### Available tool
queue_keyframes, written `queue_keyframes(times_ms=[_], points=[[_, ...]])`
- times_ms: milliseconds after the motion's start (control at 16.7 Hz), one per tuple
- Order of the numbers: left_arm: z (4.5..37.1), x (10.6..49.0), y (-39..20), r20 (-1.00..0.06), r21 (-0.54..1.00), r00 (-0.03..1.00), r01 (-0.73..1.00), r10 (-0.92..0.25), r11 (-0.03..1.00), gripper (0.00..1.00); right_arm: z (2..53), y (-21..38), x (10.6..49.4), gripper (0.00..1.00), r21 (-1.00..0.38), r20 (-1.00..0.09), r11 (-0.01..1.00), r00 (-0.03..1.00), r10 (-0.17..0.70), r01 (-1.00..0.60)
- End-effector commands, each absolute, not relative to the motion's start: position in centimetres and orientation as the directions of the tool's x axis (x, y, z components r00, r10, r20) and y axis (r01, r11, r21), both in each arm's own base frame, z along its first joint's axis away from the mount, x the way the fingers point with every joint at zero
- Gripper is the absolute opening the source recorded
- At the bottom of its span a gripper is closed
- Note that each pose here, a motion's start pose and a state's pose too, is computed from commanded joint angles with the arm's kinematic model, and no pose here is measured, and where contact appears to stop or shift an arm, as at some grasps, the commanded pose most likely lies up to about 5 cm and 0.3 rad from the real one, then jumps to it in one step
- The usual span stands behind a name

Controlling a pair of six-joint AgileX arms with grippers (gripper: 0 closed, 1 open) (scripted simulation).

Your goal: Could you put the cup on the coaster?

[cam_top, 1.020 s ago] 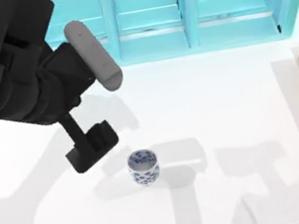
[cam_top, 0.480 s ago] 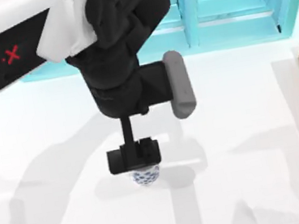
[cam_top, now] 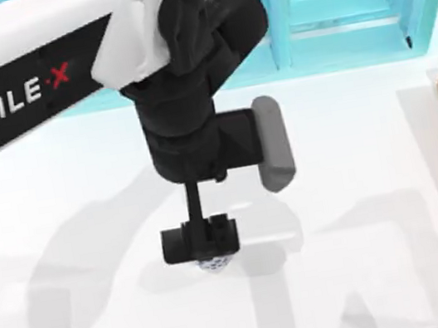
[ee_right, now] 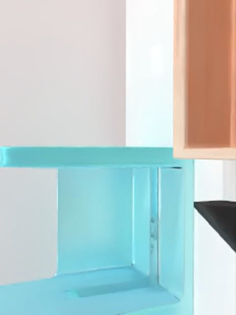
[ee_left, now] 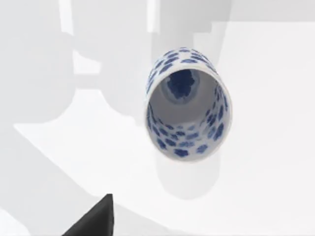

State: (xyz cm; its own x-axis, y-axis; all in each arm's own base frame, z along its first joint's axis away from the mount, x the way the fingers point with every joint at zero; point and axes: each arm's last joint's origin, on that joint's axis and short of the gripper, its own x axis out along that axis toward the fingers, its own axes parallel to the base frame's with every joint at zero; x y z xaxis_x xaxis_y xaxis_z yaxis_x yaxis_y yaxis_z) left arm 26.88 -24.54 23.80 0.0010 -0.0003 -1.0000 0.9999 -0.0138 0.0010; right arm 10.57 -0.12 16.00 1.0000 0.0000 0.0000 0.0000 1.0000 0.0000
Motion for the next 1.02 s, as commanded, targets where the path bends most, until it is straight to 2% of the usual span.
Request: queue_keyframes(times_ms=[180,660,960,1020], points=[[22.6,26.9,-24.7,-1.000,-0.003,-0.003,1.000,0.004,-0.018,1.00,16.0,-0.1,10.6,1.00,0.000,0.000,1.000,1.000,0.000,0.000],[14.2,26.9,-24.8,-1.000,0.002,0.002,1.000,-0.001,-0.020,1.00,16.0,-0.1,10.6,1.00,0.000,0.000,1.000,1.000,0.000,0.000],[13.8,26.8,-24.7,-1.000,0.000,0.000,1.000,0.001,-0.020,1.00,16.0,-0.1,10.6,1.00,0.000,0.000,1.000,1.000,0.000,0.000],[13.8,26.8,-24.7,-1.000,0.000,0.000,1.000,0.001,-0.020,0.92,16.0,-0.1,10.6,1.00,0.000,0.000,1.000,1.000,0.000,0.000]])
